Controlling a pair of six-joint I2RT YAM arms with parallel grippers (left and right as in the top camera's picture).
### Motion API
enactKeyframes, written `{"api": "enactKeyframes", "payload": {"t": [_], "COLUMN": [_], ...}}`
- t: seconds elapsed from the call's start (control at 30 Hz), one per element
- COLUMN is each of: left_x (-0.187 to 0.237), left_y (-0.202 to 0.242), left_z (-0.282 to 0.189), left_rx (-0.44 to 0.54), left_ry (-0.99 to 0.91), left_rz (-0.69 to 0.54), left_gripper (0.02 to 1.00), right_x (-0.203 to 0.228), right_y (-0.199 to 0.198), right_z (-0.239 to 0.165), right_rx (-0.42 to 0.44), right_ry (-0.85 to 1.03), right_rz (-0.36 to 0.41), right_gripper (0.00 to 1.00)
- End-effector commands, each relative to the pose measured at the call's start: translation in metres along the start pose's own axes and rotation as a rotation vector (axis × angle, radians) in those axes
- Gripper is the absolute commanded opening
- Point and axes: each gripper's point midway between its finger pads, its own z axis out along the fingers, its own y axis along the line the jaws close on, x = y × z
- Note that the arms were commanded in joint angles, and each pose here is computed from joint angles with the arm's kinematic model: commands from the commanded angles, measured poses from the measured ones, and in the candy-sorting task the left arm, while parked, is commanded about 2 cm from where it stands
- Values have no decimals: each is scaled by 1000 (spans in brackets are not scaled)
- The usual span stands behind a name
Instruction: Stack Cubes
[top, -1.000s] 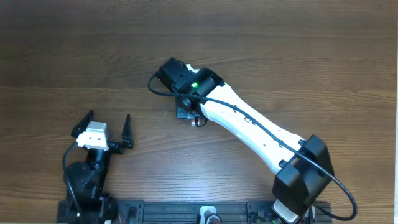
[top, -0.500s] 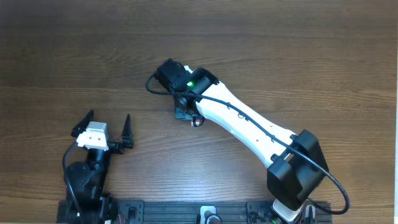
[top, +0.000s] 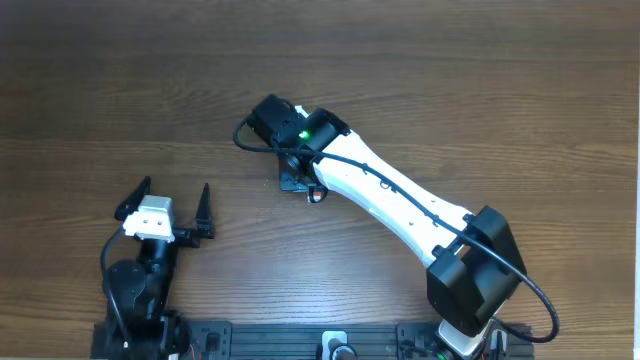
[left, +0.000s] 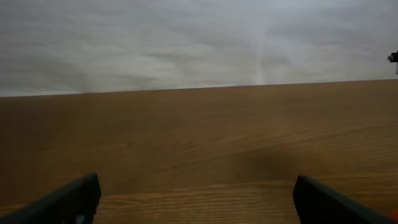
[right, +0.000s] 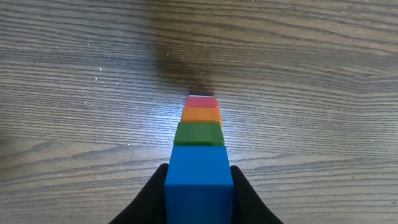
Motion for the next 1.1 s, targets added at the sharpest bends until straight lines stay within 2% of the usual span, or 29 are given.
{"api": "enactKeyframes", "payload": {"t": [0.03,0.57,0.73,0.77,0.8,0.87,0.93,1.03,1.07,1.1], "left_x": [1,1,1,1,1,1,1,1,1,1], "left_y": [1,1,1,1,1,1,1,1,1,1], "left_z": [0,0,0,0,0,0,0,0,0,0], "left_rx": [-5,-5,-5,-5,-5,-5,-5,-5,-5,-5], "left_ry": [-1,-1,-1,-1,-1,-1,-1,-1,-1,-1], "left_rz": [14,14,14,14,14,14,14,14,14,14], "left_gripper": [1000,996,996,1000,1000,1000,1000,998,1000,998], "right_x": [-4,-5,-6,-5,-5,-6,-6,-6,-7,-7], "right_y": [6,4,4,4,4,4,3,3,2,2], "right_z": [-1,4,4,4,4,4,4,4,4,4], "right_rx": [-7,6,7,7,7,7,13,13,16,19], "right_ry": [-12,-8,-9,-9,-8,-9,-14,-14,-16,-20], "right_rz": [4,7,8,8,7,7,8,7,8,8], "right_gripper": [110,115,167,202,301,428,520,608,820,912]}}
